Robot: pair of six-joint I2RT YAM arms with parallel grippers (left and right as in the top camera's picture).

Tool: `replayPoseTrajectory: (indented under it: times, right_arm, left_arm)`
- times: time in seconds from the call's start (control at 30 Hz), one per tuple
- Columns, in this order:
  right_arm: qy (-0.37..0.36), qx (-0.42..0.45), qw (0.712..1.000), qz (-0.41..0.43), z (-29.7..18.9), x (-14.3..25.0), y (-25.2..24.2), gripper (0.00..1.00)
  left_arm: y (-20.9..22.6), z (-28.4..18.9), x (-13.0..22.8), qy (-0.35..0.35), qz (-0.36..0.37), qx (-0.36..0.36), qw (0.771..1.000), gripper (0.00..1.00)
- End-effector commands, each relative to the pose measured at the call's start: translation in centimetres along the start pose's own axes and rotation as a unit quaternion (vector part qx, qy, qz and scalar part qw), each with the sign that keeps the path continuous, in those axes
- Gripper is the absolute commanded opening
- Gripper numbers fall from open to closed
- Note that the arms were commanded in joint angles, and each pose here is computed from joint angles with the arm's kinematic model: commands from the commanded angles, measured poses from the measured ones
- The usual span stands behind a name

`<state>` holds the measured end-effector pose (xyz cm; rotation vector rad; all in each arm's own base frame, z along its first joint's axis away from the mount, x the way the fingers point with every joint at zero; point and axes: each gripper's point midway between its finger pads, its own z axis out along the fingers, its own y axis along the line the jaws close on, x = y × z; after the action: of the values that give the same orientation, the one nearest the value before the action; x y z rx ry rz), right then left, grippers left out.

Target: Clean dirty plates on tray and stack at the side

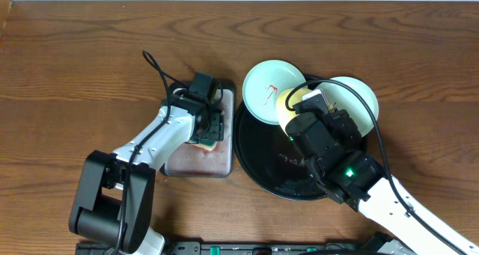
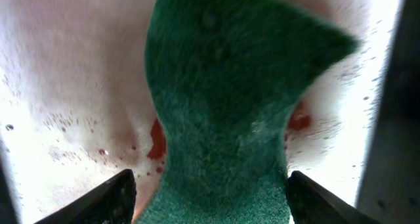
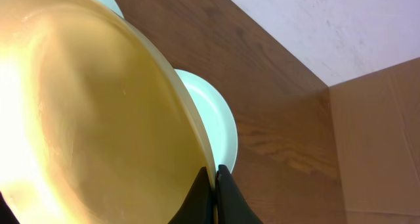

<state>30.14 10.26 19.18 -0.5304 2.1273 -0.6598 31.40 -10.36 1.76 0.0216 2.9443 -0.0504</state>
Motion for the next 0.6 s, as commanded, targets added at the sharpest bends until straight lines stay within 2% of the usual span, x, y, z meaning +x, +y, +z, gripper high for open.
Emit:
replayPoseTrajectory:
  times: [0.0, 0.13, 0.17, 0.2, 0.4, 0.43, 0.47, 0.5, 0.53, 0.57]
  right_arm:
    - [-0.015, 0.013, 1.0, 0.008, -0.6, -1.1, -0.9, 0.01]
    - [-0.015, 0.013, 1.0, 0.008, -0.6, -1.0, -0.9, 0.01]
    - [-0.015, 0.013, 1.0, 0.008, -0.6, -1.0, -0.9, 0.01]
    - [-0.015, 0.013, 1.0, 0.008, -0.6, -1.0, -0.9, 0.01]
    - [-0.014, 0.018, 1.0, 0.008, -0.6, -1.0, -1.1, 0.01]
    - [-0.014, 0.023, 1.0, 0.007, -0.6, -1.0, -1.2, 0.01]
    - [-0.014, 0.025, 1.0, 0.004, -0.6, -1.0, -1.3, 0.01]
    - [-0.014, 0.024, 1.0, -0.004, -0.6, -1.0, -1.3, 0.01]
    - [-0.015, 0.025, 1.0, -0.011, -0.6, -1.1, -1.3, 0.01]
    - [-0.016, 0.025, 0.999, -0.018, -0.6, -1.2, -1.3, 0.01]
  left_arm:
    - [0.6, 1.0, 1.4, 0.019, -0.005, -0.009, 1.0, 0.55]
    - [0.6, 1.0, 1.4, 0.019, -0.005, -0.009, 1.0, 0.22]
    - [0.6, 1.0, 1.4, 0.019, -0.005, -0.009, 1.0, 0.1]
    - [0.6, 1.0, 1.4, 0.02, -0.005, -0.009, 1.0, 0.07]
    - [0.6, 0.4, 0.9, 0.009, -0.005, -0.01, 1.0, 0.07]
    - [0.5, 0.1, 0.7, 0.004, -0.005, -0.009, 1.0, 0.08]
    - [0.5, -0.3, 0.4, -0.002, -0.006, -0.006, 1.0, 0.25]
    - [0.4, -0.7, 0.1, -0.009, -0.006, -0.004, 1.0, 0.5]
    - [0.3, -1.2, -0.2, -0.018, -0.006, -0.001, 1.0, 0.62]
    - [0.2, -1.6, -0.5, -0.026, -0.007, 0.001, 1.0, 0.65]
